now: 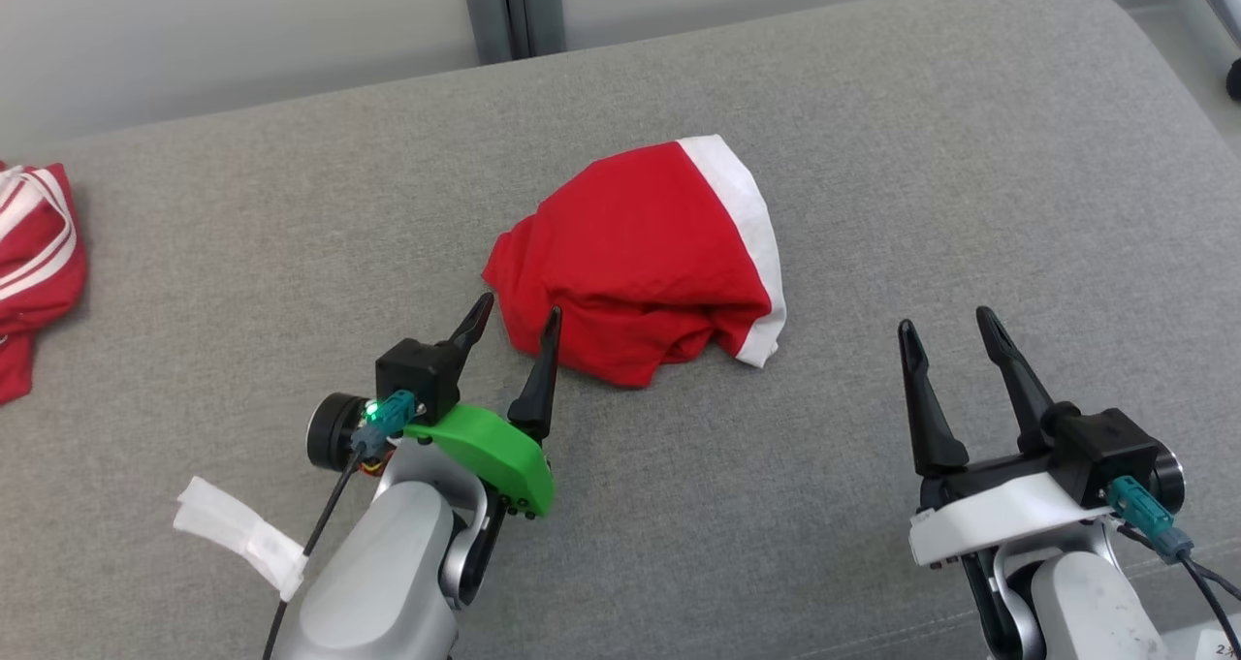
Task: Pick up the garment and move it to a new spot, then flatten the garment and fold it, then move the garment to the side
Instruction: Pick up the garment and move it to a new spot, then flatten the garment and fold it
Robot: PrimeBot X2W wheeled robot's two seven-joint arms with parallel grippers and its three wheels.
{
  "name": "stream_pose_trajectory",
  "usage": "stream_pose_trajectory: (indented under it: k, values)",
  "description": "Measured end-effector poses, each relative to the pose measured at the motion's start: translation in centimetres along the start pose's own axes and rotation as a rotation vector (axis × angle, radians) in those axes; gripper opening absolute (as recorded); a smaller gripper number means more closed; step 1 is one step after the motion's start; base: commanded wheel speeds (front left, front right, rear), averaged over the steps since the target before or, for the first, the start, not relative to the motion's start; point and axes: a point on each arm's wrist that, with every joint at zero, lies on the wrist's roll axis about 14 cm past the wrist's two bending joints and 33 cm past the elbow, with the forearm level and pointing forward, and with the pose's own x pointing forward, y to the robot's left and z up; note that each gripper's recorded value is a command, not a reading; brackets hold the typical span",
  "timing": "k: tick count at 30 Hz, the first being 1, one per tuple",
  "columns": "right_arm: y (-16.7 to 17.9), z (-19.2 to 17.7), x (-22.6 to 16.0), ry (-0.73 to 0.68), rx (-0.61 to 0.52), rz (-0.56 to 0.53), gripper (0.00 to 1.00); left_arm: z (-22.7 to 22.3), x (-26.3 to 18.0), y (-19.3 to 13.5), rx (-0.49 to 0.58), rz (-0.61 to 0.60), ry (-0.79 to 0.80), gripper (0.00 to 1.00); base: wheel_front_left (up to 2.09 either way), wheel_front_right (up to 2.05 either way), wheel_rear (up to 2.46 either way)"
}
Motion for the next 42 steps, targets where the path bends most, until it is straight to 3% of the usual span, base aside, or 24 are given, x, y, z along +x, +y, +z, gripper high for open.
stream_pose_trajectory:
  k: [10,24,42]
  values:
    - [0.9,1.0,-1.2,-0.023,0.013,0.022,1.0,3.5,-5.2,2.0,-0.017,0.133,-0.15,1.0,0.0,0.0,0.0]
    - [2.2,1.8,-1.7,-0.048,0.02,0.06,1.0,3.8,-13.3,6.6,-0.035,0.402,-0.232,1.0,0.0,0.0,0.0]
    - [3.0,0.8,-1.7,-0.015,0.034,0.08,1.0,3.3,-14.7,7.1,-0.03,0.44,-0.225,1.0,0.0,0.0,0.0]
